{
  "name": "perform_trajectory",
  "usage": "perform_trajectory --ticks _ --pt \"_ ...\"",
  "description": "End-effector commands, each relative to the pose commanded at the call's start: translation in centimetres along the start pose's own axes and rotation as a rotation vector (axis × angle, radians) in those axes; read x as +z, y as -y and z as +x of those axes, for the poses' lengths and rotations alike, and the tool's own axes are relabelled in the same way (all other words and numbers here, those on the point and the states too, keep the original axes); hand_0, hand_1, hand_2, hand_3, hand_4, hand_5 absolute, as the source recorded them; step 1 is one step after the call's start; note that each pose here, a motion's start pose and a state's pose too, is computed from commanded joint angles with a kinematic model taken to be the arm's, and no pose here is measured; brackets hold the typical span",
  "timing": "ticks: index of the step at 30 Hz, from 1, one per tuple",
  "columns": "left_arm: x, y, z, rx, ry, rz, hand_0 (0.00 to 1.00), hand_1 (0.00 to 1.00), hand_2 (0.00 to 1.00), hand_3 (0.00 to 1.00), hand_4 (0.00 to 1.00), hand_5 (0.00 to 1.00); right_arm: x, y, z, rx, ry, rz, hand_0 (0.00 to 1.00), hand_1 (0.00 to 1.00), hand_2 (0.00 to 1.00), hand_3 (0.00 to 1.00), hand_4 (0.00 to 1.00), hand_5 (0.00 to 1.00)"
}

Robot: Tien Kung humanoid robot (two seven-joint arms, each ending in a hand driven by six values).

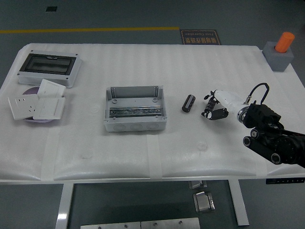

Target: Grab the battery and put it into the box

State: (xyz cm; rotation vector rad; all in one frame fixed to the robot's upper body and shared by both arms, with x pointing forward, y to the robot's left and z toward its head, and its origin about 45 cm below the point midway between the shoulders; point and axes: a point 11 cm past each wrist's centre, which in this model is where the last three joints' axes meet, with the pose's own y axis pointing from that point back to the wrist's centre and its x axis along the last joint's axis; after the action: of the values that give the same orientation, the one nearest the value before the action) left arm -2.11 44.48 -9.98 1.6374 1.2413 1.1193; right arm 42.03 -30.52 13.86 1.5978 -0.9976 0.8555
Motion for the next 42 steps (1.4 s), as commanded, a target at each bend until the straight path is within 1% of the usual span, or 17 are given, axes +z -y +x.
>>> perform_trajectory --ticks 13,24,29,30,34,36,40,42 --pt "0.3 -0.1 0.0 0.0 -0.001 -0.009 0.625 0.649 0.492 0.55 0.616 0.167 0.1 -0.1 0.1 0.006 -0.003 0.004 0.624 0.595 0.6 0.677 0.668 0.302" --pt "0.3 0.0 0.0 0.005 -0.004 -0.018 0.625 0.649 0.492 0.55 0.616 0.174 -1.5 -0.2 1.0 0.05 0.012 0.051 0.618 0.596 0.598 0.676 0.662 0.308" --pt "0.3 0.0 0.1 0.006 -0.004 -0.017 0.625 0.649 0.492 0.55 0.616 0.174 -2.2 -0.4 1.6 0.084 0.059 0.073 0.618 0.596 0.598 0.676 0.662 0.308" --pt "0.2 0.0 0.1 0.007 -0.004 -0.017 0.622 0.649 0.495 0.551 0.615 0.182 -2.5 -0.6 1.7 0.094 0.076 0.081 0.607 0.583 0.596 0.675 0.66 0.309" --pt "0.2 0.0 0.1 0.009 -0.006 -0.019 0.622 0.649 0.495 0.551 0.615 0.182 -4.1 -1.1 2.8 0.14 0.131 0.127 0.607 0.583 0.596 0.675 0.66 0.309" --pt "0.2 0.0 0.2 0.01 -0.006 -0.018 0.622 0.649 0.503 0.552 0.612 0.184 -5.6 -1.4 3.3 0.163 0.159 0.167 0.595 0.582 0.594 0.675 0.655 0.312" --pt "0.1 0.0 0.2 0.011 -0.008 -0.016 0.622 0.649 0.503 0.552 0.612 0.184 -9.3 -2.1 3.6 0.183 0.204 0.256 0.595 0.582 0.594 0.675 0.655 0.312" --pt "0.1 0.0 0.2 0.011 -0.008 -0.016 0.62 0.649 0.505 0.553 0.609 0.186 -12.0 -2.6 3.4 0.181 0.23 0.322 0.589 0.577 0.588 0.674 0.652 0.321"
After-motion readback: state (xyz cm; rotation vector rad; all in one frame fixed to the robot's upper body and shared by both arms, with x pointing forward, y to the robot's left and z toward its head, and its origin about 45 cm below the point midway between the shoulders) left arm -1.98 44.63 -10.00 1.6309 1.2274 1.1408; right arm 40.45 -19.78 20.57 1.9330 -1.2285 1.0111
